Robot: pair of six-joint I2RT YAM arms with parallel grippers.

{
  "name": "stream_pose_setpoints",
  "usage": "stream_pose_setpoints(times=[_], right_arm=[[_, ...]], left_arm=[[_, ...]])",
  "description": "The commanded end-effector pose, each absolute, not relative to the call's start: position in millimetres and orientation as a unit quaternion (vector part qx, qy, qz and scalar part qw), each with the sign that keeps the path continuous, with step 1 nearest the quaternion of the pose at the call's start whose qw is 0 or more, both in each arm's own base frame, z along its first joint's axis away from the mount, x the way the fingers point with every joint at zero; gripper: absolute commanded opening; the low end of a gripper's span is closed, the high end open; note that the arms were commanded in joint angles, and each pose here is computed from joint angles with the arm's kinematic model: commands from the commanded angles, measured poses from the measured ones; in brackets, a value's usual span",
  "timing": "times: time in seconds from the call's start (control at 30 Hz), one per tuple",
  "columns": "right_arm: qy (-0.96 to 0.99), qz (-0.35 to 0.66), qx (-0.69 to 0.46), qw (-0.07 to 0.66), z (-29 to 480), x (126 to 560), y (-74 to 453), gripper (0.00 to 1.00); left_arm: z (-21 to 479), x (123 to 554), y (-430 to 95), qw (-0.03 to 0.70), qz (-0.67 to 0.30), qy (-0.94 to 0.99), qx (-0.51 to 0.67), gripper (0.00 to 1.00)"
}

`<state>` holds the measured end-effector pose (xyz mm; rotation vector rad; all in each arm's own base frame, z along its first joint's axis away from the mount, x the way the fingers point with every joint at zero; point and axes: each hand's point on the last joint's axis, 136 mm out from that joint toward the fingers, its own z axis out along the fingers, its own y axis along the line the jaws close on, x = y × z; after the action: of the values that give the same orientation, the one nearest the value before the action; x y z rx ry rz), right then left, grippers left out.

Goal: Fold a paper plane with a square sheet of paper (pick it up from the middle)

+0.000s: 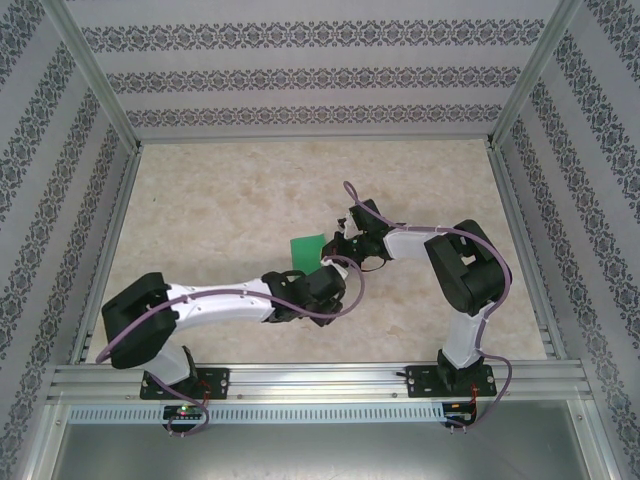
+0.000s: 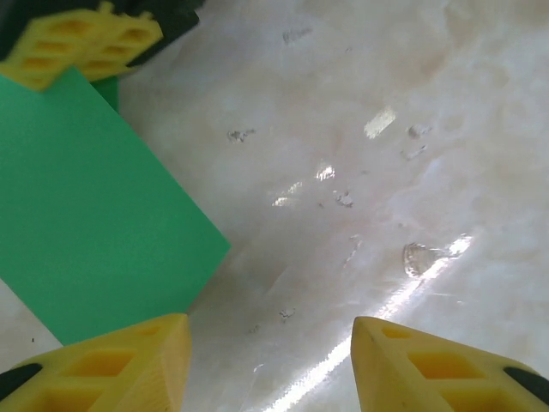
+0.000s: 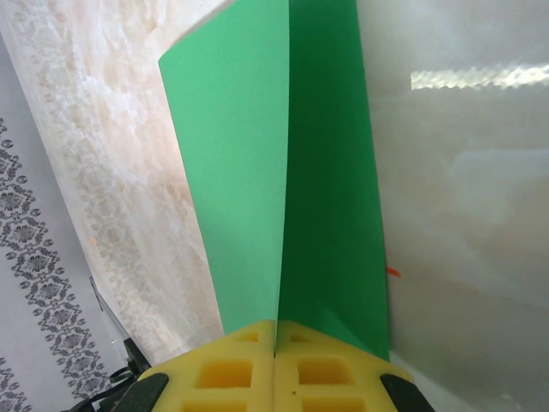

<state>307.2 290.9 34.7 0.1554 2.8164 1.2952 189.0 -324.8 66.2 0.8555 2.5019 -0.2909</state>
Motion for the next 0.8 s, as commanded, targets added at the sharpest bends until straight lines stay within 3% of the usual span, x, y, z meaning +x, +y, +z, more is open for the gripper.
stream_pose_setpoints(times=[0.0, 0.13, 0.53, 0.77], right_arm=[[0.903, 0.426, 0.050, 0.023, 40, 309, 289, 0.05], [0.905, 0.423, 0.049, 0.023, 39, 308, 288, 0.05], [0.908, 0.416, 0.040, 0.023, 39, 308, 285, 0.05], [0.908, 0.416, 0.039, 0.022, 40, 308, 284, 0.05]], left_arm=[[75, 203, -328, 0.271, -0.071, 0.904, 0.322, 0.54], [72, 213, -323, 0.282, -0.034, 0.906, 0.314, 0.51], [76, 219, -310, 0.297, 0.000, 0.900, 0.319, 0.10], [78, 222, -311, 0.304, -0.003, 0.900, 0.313, 0.02]])
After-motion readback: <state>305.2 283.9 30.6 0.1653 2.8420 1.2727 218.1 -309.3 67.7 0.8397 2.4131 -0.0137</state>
